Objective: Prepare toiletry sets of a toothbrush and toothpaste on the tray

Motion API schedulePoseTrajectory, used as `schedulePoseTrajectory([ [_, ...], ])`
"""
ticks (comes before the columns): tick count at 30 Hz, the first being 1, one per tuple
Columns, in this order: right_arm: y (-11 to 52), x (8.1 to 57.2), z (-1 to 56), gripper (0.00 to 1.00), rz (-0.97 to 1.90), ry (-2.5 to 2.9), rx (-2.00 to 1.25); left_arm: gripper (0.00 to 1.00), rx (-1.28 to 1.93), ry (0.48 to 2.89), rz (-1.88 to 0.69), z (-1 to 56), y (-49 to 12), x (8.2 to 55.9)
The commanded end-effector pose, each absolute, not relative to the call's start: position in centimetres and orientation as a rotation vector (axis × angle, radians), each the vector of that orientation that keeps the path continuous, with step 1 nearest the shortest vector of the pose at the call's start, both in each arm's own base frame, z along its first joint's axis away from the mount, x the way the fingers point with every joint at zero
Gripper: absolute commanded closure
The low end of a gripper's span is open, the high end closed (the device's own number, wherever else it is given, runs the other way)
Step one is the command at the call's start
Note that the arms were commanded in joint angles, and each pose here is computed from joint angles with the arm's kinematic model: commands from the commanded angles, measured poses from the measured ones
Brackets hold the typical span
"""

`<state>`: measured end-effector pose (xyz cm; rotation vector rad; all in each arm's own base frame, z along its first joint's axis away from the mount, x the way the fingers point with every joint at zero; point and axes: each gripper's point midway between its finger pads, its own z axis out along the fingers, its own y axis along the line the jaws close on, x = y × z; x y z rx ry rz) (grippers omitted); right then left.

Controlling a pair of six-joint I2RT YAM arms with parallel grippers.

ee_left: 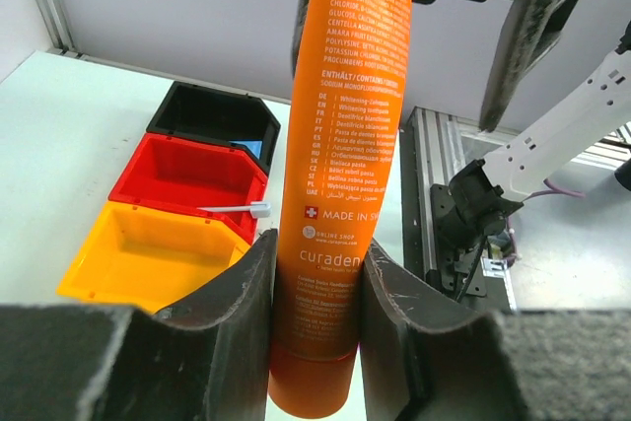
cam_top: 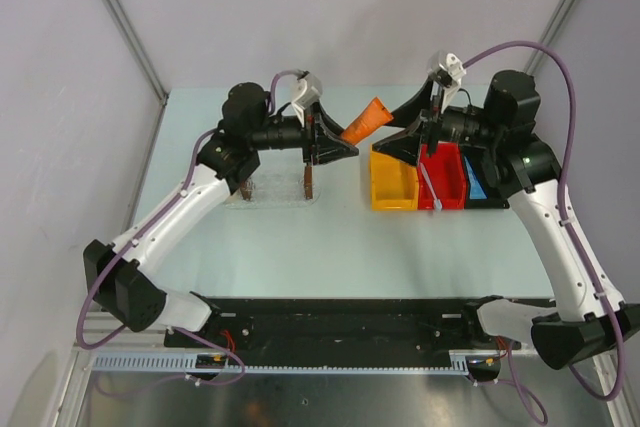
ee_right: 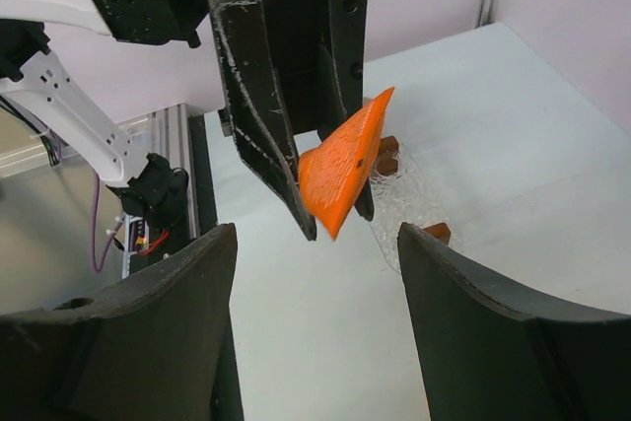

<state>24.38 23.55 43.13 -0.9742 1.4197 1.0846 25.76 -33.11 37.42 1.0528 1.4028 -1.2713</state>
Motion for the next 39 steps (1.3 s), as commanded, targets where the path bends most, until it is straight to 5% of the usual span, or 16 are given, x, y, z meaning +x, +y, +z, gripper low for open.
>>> schedulePoseTrajectory([
  [1, 24.5, 25.6, 43.9, 0.28, 1.091, 1.404, -0.948, 1.0, 0.995, 1.365, -1.282, 40.0, -33.6, 25.8],
  [14, 26.0, 26.5, 43.8, 0.37, 1.109, 1.423, -0.964, 1.0, 1.023, 1.363, -1.277, 39.1, -34.6, 25.3],
  [26, 26.4, 26.8, 43.5, 0.86, 1.096, 1.439, -0.956, 0.98, 1.046, 1.366, -1.285, 38.5, -35.2, 25.2],
  [35, 25.0, 27.9, 43.0, 0.97, 0.93, 1.489, -0.93, 0.53, 1.069, 1.33, -1.249, 39.0, -34.4, 25.1],
  [39, 24.2, 27.8, 41.8, 0.97, 0.866, 1.523, -0.954, 0.43, 1.082, 1.304, -1.236, 39.8, -33.3, 24.9],
])
